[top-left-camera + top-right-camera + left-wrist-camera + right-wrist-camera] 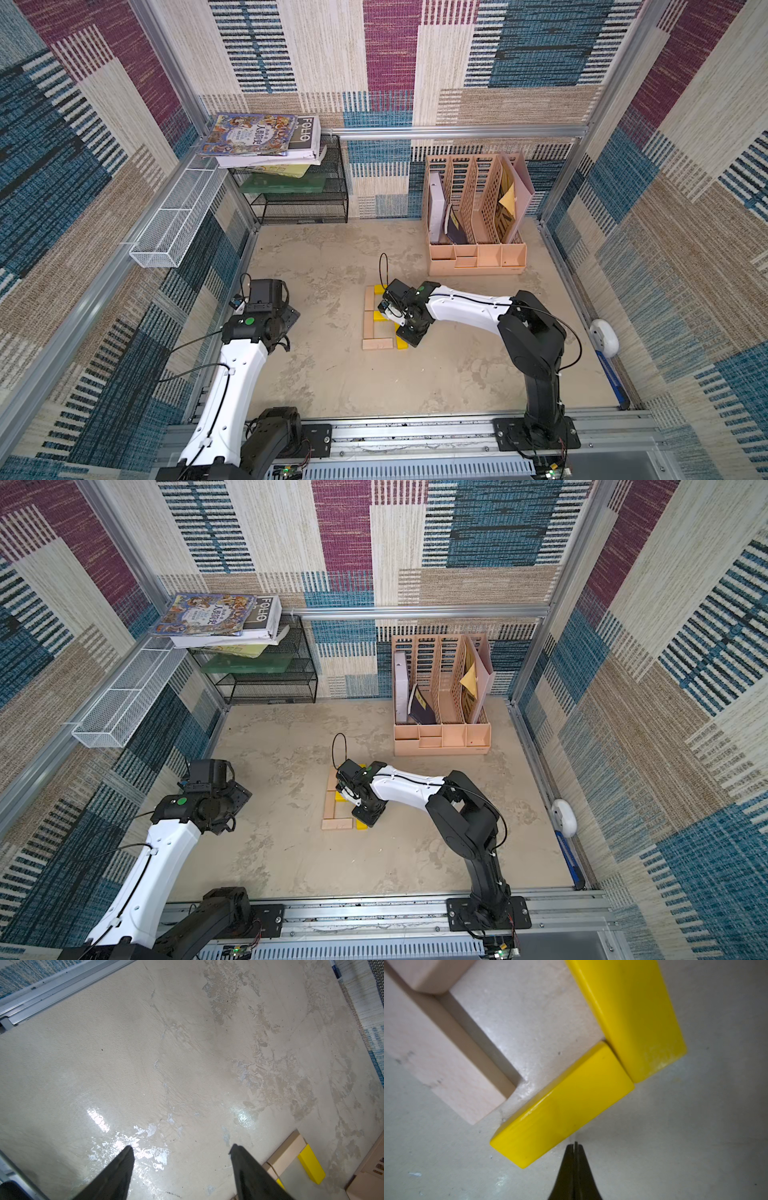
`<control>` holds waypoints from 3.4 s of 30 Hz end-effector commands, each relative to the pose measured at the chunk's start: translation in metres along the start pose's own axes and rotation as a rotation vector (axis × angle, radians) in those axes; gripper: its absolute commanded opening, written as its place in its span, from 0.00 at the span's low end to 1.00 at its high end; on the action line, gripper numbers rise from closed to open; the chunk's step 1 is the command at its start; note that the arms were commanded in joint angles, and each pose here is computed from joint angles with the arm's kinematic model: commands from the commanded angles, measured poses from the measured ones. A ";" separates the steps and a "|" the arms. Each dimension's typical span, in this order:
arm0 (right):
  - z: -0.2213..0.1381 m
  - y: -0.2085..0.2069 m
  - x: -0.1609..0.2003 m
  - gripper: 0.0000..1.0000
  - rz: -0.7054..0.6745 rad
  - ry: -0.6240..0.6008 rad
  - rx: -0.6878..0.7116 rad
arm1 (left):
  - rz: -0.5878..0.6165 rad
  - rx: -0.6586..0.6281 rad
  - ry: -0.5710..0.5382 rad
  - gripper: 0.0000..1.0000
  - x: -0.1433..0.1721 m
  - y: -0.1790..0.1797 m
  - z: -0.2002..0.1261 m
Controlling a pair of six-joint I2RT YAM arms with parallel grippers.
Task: Assemble the number 6 with building blocks
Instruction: Adjust the building block at the center of the board, then reset both arms
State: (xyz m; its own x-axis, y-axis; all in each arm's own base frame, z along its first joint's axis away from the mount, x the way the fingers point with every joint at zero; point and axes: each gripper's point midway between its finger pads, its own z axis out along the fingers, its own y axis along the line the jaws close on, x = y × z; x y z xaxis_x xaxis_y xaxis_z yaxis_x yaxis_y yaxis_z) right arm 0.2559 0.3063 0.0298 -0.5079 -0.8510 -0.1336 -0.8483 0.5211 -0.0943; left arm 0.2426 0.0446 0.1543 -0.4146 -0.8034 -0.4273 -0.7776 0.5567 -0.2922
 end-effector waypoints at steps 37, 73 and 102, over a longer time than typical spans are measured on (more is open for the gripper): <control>-0.079 -0.048 -0.020 0.81 0.126 -0.197 0.140 | 0.091 0.064 -0.060 0.79 -0.019 -0.025 -0.004; -0.112 -0.276 0.217 0.96 0.768 -1.002 0.716 | 0.785 0.274 -0.571 0.99 -0.023 -0.109 0.122; -0.087 -0.283 0.195 0.96 0.799 -0.994 0.740 | 0.771 0.299 -0.555 0.99 -0.025 -0.108 0.123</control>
State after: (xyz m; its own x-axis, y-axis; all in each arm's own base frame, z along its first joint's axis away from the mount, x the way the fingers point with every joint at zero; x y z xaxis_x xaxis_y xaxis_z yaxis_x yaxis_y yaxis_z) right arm 0.3848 -0.0145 0.1141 -0.2392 -0.0972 -0.9661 0.0345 0.9935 -0.1085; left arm 0.3925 0.0300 0.0873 -0.4312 -0.0249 -0.9019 -0.2033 0.9766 0.0702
